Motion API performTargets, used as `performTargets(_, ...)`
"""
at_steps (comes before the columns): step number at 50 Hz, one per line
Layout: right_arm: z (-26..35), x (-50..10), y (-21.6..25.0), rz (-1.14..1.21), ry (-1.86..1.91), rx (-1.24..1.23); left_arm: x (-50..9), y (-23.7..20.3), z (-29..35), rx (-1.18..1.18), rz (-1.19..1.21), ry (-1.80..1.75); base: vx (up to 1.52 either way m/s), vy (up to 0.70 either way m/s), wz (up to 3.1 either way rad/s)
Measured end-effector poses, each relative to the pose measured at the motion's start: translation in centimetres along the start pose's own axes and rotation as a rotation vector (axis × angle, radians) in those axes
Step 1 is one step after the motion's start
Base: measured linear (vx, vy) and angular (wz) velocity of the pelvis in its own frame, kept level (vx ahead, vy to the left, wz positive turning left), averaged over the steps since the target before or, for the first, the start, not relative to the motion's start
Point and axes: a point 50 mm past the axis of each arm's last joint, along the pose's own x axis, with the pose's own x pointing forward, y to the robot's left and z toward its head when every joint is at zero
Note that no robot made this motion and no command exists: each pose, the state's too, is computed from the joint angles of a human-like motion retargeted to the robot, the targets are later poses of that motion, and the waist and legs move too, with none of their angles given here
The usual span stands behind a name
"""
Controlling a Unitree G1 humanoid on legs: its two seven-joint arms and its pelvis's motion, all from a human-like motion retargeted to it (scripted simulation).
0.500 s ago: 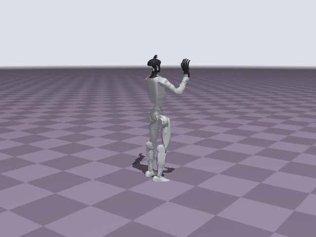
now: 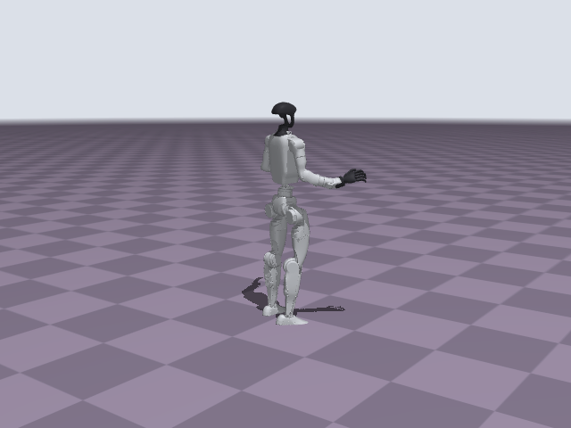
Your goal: Upper body actions
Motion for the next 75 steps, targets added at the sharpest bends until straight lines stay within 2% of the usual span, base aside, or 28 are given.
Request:
performTargets(4, -5.5, -5.9, 4.4, 0.389, 0.297, -0.113, -5.1, -0.7, -8.4, 0.129, -0.029, 0.383, -0.06, -0.03, -0.2)
performTargets(8, -10.2, -14.6, 6.5, 0.808, 0.649, -0.264, -11.4, -1.2, -14.7, 0.235, -0.165, 0.743, -0.04, -0.02, -0.07)
performTargets(12, -12.1, -25.0, 5.5, 1.218, 1.069, -0.338, -18.2, -0.7, -18.7, 0.391, -0.366, 1.087, 0.0, 0.0, 0.0)
performTargets(15, -11.1, -32.3, 3.5, 1.482, 1.404, -0.269, -23.5, 0.7, -20.1, 0.541, -0.539, 1.362, 0.0, 0.0, 0.0)
performTargets(19, -8.3, -38.5, 2.4, 1.596, 1.659, -0.129, -30.4, 2.2, -19.9, 0.65, -0.704, 1.725, -0.02, -0.04, -0.9)
performTargets(22, -7.5, -39.5, 2.8, 1.445, 1.724, -0.107, -34.7, 2.2, -19.0, 0.618, -0.745, 1.877, -0.03, -0.03, -0.62)
performTargets(25, -8.6, -37.1, 3.7, 1.279, 1.629, -0.051, -38.1, 1.4, -18.2, 0.58, -0.85, 1.926, -0.04, 0.03, 2.22)
performTargets(27, -9.3, -35.8, 3.6, 1.318, 1.571, -0.07, -38.9, 1.5, -18.0, 0.637, -0.809, 1.913, -0.05, 0.07, 1.74)
performTargets(30, -10.4, -33.9, 3.5, 1.472, 1.503, -0.131, -37.4, 0.4, -18.6, 0.552, -0.693, 1.808, -0.05, 0.04, -1.4)
performTargets(33, -10.7, -32.3, 4.2, 1.502, 1.394, -0.163, -35.4, 0.9, -19.1, 0.558, -0.817, 1.765, 0.02, -0.01, -0.57)
performTargets(38, -10.6, -31.1, 5.3, 1.409, 1.289, -0.162, -32.4, 1.9, -19.7, 0.716, -1.03, 1.681, 0.03, -0.01, 0.23)
performTargets(43, -9.2, -31.2, 6.9, 1.383, 1.306, -0.02, -31.0, 1.3, -20.0, 0.829, -1.004, 1.557, 0.0, 0.0, 0.0)
performTargets(49, -7.9, -32.1, 7.9, 1.375, 1.401, 0.188, -32.4, -0.1, -19.7, 0.783, -1.077, 1.573, 0.0, 0.0, 0.04)
performTargets(57, -9.8, -29.2, 6.7, 1.052, 1.609, 0.413, -32.3, -0.9, -19.6, 0.849, -1.157, 1.511, 0.05, -0.01, 0.18)
performTargets(62, -13.9, -21.6, 3.5, 0.655, 1.551, 0.491, -31.2, -0.9, -19.7, 0.835, -1.188, 1.498, 0.07, -0.09, -0.06)
performTargets(65, -16.1, -14.2, -0.5, 0.437, 1.403, 0.432, -30.9, -0.4, -19.8, 0.816, -1.177, 1.519, 0.01, -0.1, 0.14)
performTargets(68, -15.8, -5.1, -4.8, 0.216, 1.181, 0.399, -31.2, 0.3, -19.8, 0.798, -1.165, 1.563, -0.02, -0.05, 0.41)
performTargets(71, -11.6, 4.9, -8.7, 0.014, 0.882, 0.429, -31.6, 1.3, -19.8, 0.798, -1.127, 1.601, -0.01, -0.03, 0.28)
performTargets(75, -0.6, 15.1, -14.8, -0.164, 0.342, 0.343, -32.4, 2.2, -19.7, 0.784, -1.083, 1.653, -0.02, 0.05, 0.33)
